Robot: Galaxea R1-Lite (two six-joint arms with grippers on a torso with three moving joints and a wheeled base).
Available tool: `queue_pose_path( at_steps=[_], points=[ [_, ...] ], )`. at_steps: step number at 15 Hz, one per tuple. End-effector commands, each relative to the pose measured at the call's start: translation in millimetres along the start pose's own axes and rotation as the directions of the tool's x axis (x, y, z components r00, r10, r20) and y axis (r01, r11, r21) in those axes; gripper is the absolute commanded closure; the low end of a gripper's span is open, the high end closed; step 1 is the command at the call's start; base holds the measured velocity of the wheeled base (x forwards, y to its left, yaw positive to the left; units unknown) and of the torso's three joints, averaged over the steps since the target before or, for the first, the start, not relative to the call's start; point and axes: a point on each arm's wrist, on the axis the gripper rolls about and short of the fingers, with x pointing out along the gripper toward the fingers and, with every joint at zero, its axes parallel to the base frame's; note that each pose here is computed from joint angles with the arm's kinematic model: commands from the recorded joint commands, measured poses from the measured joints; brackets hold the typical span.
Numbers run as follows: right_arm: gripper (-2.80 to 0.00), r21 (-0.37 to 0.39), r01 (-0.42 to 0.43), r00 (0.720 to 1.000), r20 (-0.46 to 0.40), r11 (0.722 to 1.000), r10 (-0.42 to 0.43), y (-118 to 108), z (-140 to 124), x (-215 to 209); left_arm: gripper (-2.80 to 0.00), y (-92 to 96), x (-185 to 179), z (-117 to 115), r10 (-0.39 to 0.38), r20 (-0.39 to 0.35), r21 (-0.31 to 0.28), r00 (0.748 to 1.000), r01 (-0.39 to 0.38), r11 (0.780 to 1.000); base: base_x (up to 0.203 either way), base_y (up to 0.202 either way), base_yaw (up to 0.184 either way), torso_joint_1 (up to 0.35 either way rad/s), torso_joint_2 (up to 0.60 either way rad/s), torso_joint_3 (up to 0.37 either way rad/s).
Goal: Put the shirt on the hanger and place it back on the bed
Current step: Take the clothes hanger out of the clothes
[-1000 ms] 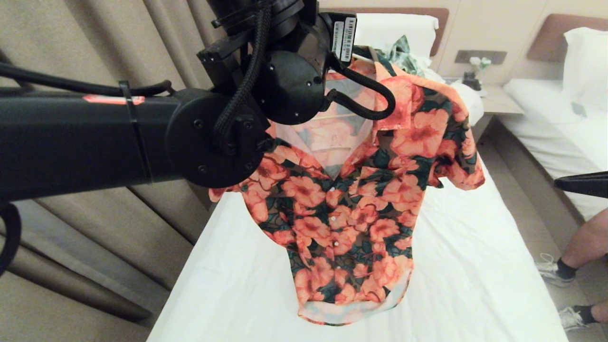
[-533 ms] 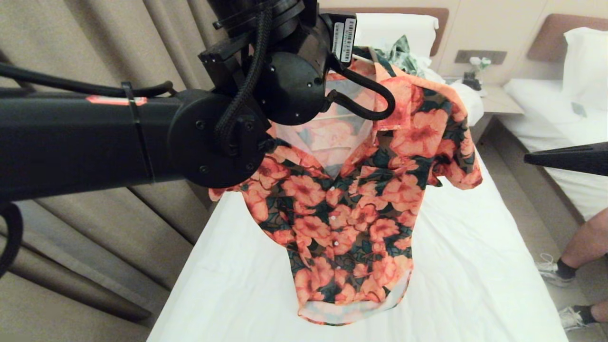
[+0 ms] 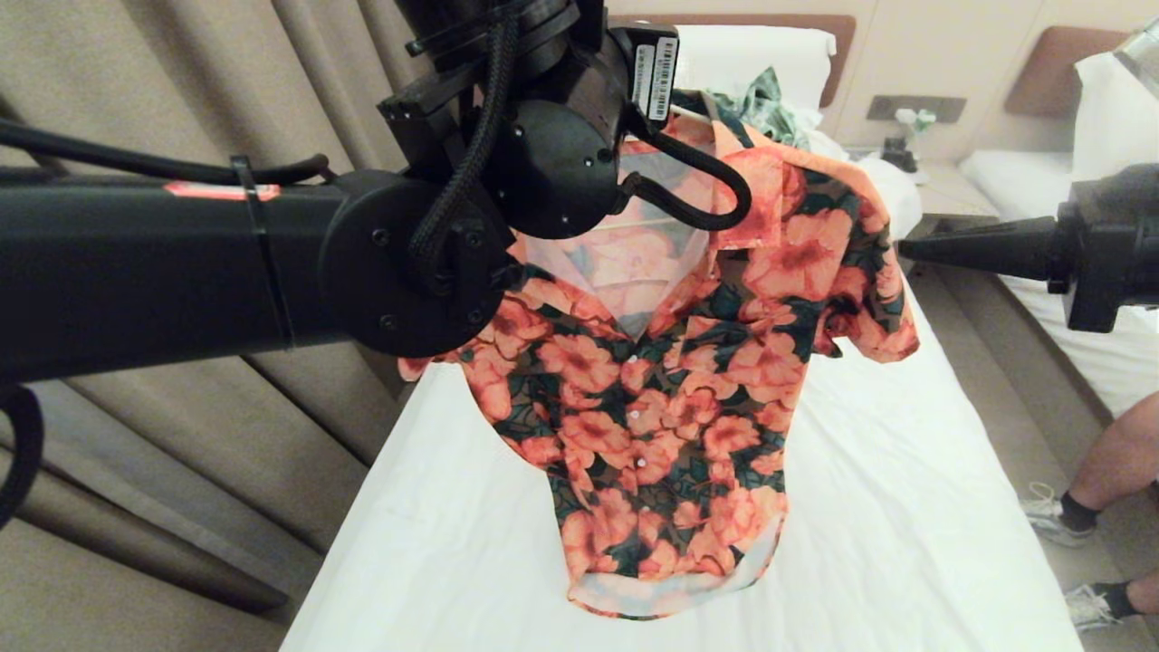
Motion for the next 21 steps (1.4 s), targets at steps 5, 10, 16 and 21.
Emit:
queue_pose_path(
  at_steps=[5, 10, 16, 21],
  points=[
    [-2.80, -0.029, -0.029, 1.000, -0.009, 0.999, 0.029, -10.3, -3.7, 48.9, 0.00, -0.2, -0.5, 3.8, 0.004, 0.008, -0.008, 1.000, -0.004, 1.000, 0.000, 0.000, 0.000, 0.000, 0.00, 0.000],
    [-2.80, -0.069, -0.018, 0.999, 0.043, 0.997, 0.020, -20.8, 1.0, 77.6, 0.00, -1.0, -0.7, 3.5, 0.002, 0.009, -0.009, 1.000, -0.002, 1.000, 0.000, 0.000, 0.000, 0.000, 0.00, 0.000],
    [-2.80, -0.082, -0.064, 0.995, 0.077, 0.995, 0.070, -7.0, 10.0, 104.5, 0.00, -1.3, -0.2, 2.3, 0.002, 0.007, -0.006, 1.000, -0.002, 1.000, 0.000, 0.000, 0.000, 0.000, 0.00, 0.000],
    [0.00, -0.071, -0.029, 0.996, 0.083, 0.997, 0.035, -0.7, 13.5, 114.8, 0.00, -3.6, -0.2, 0.6, 0.001, 0.006, -0.007, 1.000, -0.001, 1.000, 0.000, 0.000, 0.000, 0.000, 0.00, 0.000]
  ],
)
